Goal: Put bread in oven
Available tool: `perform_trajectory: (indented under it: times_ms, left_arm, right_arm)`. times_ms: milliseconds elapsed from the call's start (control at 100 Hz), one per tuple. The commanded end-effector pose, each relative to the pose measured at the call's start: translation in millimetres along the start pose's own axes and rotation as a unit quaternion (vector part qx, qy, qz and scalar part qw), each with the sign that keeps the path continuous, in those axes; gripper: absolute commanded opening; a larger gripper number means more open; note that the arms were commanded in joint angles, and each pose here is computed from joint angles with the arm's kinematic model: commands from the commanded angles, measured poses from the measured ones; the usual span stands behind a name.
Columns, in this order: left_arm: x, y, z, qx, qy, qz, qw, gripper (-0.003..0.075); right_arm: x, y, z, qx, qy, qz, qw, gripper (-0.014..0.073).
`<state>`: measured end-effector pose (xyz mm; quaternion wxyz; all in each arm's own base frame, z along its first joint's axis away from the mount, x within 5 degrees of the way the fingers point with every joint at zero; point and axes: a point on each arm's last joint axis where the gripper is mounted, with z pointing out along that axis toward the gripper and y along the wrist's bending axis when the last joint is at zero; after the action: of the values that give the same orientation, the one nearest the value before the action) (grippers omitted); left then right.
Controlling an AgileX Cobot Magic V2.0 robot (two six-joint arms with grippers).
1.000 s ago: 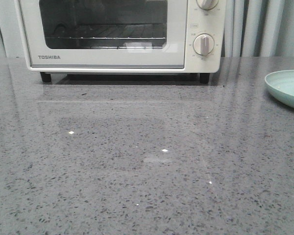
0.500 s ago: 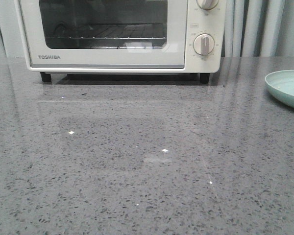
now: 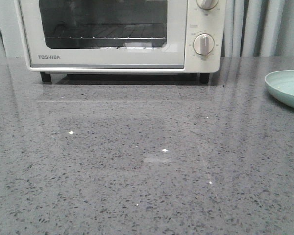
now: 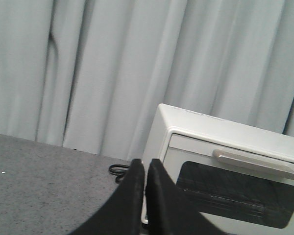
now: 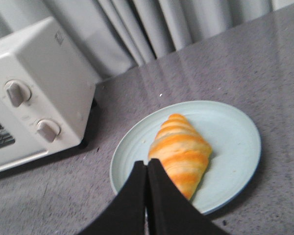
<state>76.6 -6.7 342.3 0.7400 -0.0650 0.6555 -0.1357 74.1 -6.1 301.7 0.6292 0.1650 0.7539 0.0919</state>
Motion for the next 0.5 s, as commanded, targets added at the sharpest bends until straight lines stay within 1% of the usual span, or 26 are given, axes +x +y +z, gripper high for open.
perform_trajectory:
  times_ms: [0,100,270,380,490]
  left_arm:
    - [-21.7,-9.9,13.5,0.029,-0.023,0.006,0.999,-0.0021]
    - [-25.3,-20.8,31.9,0.065,-0.001,0.023,0.998,-0.0021]
    - [-29.9,-44.2,59.6,0.125,0.019,0.02,0.992,-0.0021]
    - [-30.0,-59.1,78.1,0.15,0.024,0.02,0.988,-0.0022]
    - [-31.2,-71.7,97.8,0.161,0.037,0.02,0.986,-0.0021]
  right_arm:
    - [-21.5,13.4,5.4,-0.032,-0.013,-0.028,0.999,-0.0067]
    - [-27.5,24.8,13.5,-0.06,0.023,-0.041,0.997,-0.0067]
    - [-34.8,42.9,26.8,-0.091,0.074,-0.059,0.991,-0.0067]
    - [-40.9,53.0,33.0,-0.108,0.085,-0.082,0.987,-0.0067]
    - [-47.6,58.3,36.6,-0.109,0.088,-0.085,0.986,-0.0067]
